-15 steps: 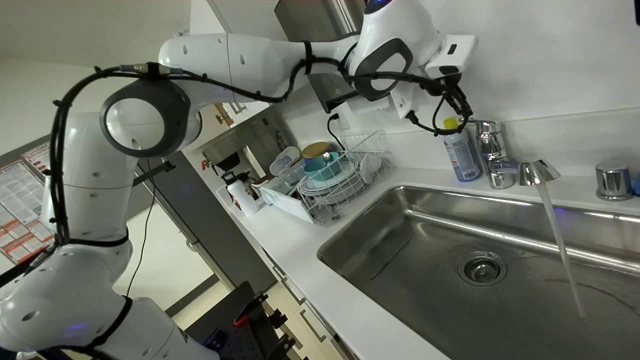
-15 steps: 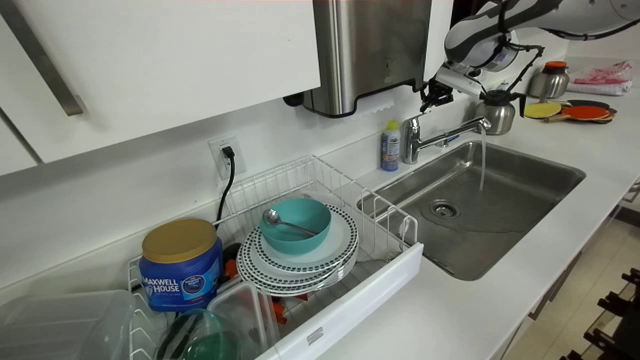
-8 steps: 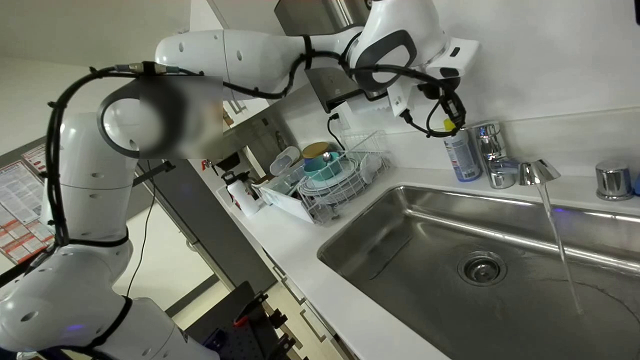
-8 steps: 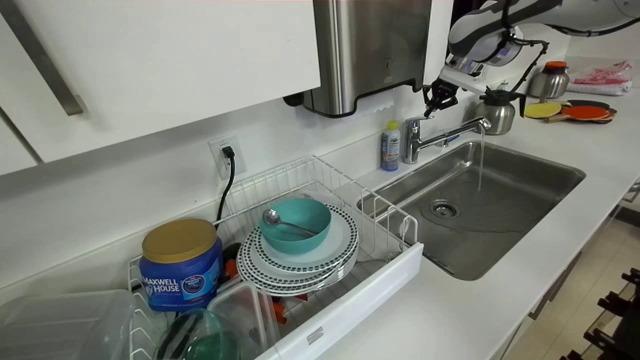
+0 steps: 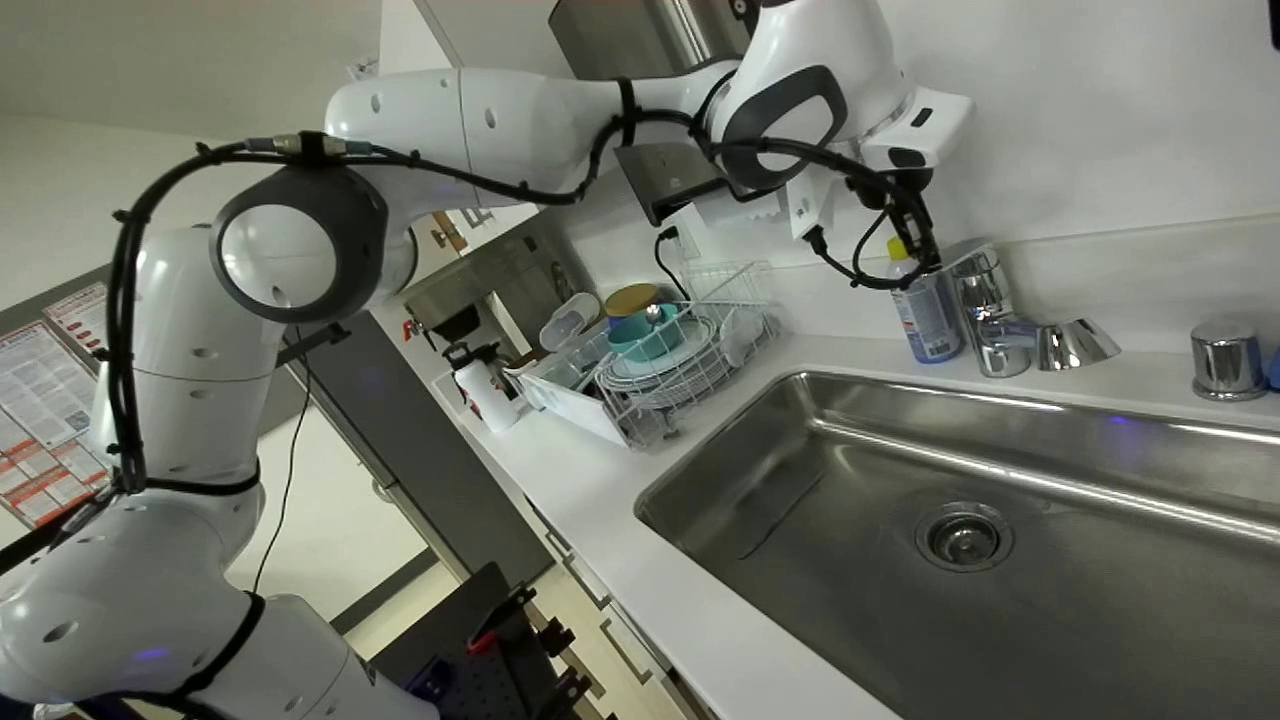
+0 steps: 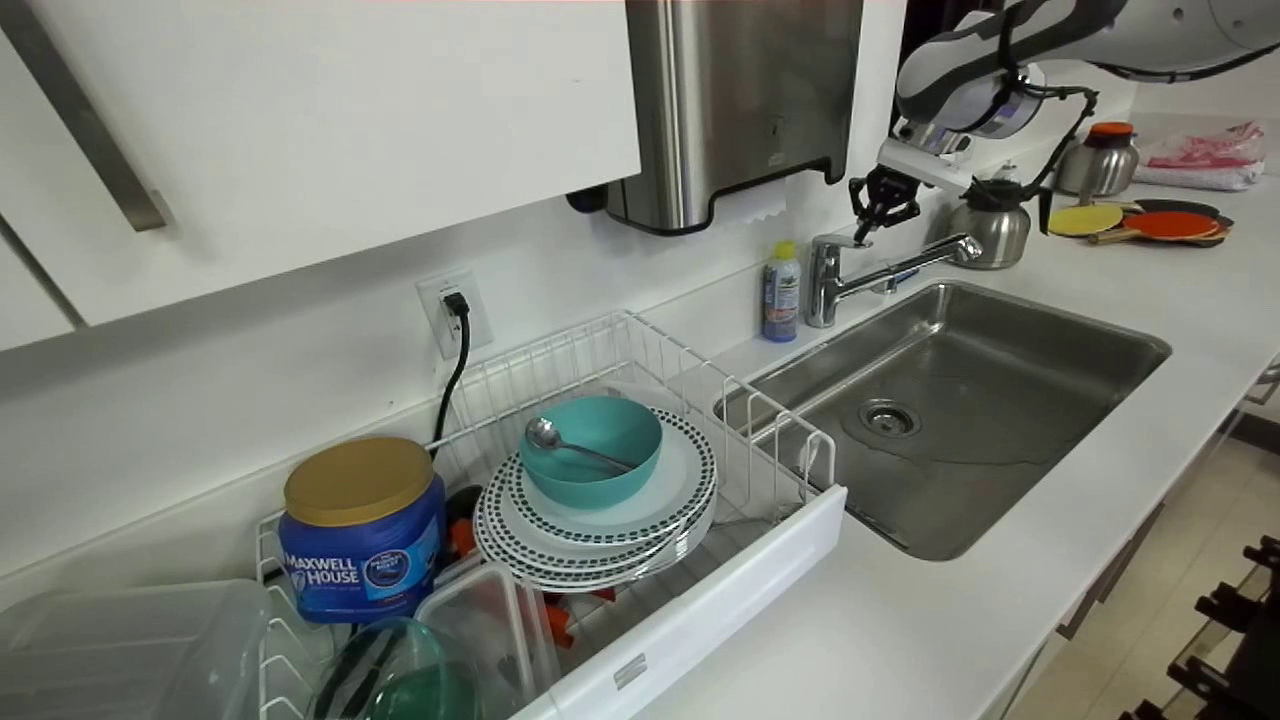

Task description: Close the tap faucet

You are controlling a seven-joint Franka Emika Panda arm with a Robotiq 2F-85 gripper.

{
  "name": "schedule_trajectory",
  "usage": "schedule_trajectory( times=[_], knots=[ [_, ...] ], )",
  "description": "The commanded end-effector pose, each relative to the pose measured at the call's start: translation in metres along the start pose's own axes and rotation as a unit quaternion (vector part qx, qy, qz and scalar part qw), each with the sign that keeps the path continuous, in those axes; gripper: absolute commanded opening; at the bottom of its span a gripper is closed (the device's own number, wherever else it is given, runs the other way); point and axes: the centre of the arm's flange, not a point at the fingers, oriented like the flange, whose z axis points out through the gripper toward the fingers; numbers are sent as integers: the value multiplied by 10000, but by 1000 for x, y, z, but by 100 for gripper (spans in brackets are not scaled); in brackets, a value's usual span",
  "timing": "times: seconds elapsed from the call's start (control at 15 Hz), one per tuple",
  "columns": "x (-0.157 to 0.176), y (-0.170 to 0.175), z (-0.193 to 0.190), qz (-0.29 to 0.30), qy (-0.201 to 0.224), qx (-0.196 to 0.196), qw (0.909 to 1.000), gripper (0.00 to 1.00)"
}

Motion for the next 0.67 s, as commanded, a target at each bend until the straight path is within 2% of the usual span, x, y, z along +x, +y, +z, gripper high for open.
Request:
schedule_trajectory(
  times=[0.0,0.33,0.6],
  knots=[
    [6,-6,17,152,-133,-218,9996,0],
    [4,-8,18,268,-164,-296,9991,0],
    [-1,-12,-12,160,-201,-337,9991,0]
  ],
)
